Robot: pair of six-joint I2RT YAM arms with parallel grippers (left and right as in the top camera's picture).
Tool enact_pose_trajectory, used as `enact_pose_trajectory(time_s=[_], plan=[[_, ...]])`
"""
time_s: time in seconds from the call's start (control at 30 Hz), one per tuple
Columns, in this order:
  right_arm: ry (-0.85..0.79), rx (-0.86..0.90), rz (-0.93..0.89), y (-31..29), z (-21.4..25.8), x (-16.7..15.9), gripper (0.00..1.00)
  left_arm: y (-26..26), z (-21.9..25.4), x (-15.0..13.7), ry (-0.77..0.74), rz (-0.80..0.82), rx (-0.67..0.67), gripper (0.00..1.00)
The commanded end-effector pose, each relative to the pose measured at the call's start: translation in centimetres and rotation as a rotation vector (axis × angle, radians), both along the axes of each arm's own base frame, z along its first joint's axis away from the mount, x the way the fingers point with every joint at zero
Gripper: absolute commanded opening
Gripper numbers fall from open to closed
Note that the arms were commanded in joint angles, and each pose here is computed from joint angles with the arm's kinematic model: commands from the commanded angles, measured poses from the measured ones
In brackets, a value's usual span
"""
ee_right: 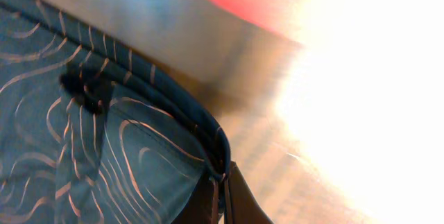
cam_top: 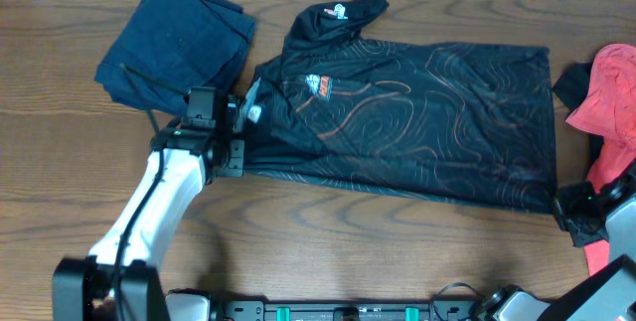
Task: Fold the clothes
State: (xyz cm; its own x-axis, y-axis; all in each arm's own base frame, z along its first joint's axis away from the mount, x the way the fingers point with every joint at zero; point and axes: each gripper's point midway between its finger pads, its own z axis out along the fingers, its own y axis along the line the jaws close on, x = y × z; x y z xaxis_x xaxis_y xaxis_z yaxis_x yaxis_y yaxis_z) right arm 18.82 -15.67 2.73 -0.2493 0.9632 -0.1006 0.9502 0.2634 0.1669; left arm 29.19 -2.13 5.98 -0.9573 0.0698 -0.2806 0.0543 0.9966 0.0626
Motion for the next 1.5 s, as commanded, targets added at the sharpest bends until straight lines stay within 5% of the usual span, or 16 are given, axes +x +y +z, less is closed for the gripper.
enact_pose_trajectory(time_s=[0.0, 0.23, 0.37, 0.47, 0.83, 1.33, 1.4, 1.47], plan=[[0.081, -0.116, -0.074, -2.3, 0.8, -1.6, 0.02, 1.1, 1.2, 0.0, -0.028, 0.035, 0.044, 0.06], [0.073, -0.116, -0.073, -2.4, 0.8, -1.4, 0.28, 1.6, 1.1, -0.8, 0.001, 0.047, 0.068, 0.10], [-0.040, -0.067, 0.009, -1.5, 1.1, 0.9, 0.33, 1.6, 1.1, -1.0, 0.007, 0.054, 0.066, 0.43], [-0.181, 0.002, 0.151, 0.4, 1.8, 3.8, 0.40, 1.6, 1.1, -0.9, 0.006, 0.054, 0.066, 0.58], [-0.117, -0.006, 0.319, 3.8, 0.2, 5.3, 0.48, 1.5, 1.2, -0.5, -0.013, 0.074, 0.057, 0.69], [-0.039, 0.067, 0.312, 4.6, -2.4, 4.7, 0.47, 1.5, 1.2, -0.5, -0.014, 0.076, 0.056, 0.70], [-0.040, 0.066, 0.312, 4.5, -2.4, 4.7, 0.41, 1.5, 1.2, -0.5, -0.014, 0.079, 0.054, 0.70], [-0.044, 0.062, 0.311, 4.4, -2.4, 4.8, 0.20, 1.5, 1.2, -0.5, -0.015, 0.079, 0.054, 0.70]])
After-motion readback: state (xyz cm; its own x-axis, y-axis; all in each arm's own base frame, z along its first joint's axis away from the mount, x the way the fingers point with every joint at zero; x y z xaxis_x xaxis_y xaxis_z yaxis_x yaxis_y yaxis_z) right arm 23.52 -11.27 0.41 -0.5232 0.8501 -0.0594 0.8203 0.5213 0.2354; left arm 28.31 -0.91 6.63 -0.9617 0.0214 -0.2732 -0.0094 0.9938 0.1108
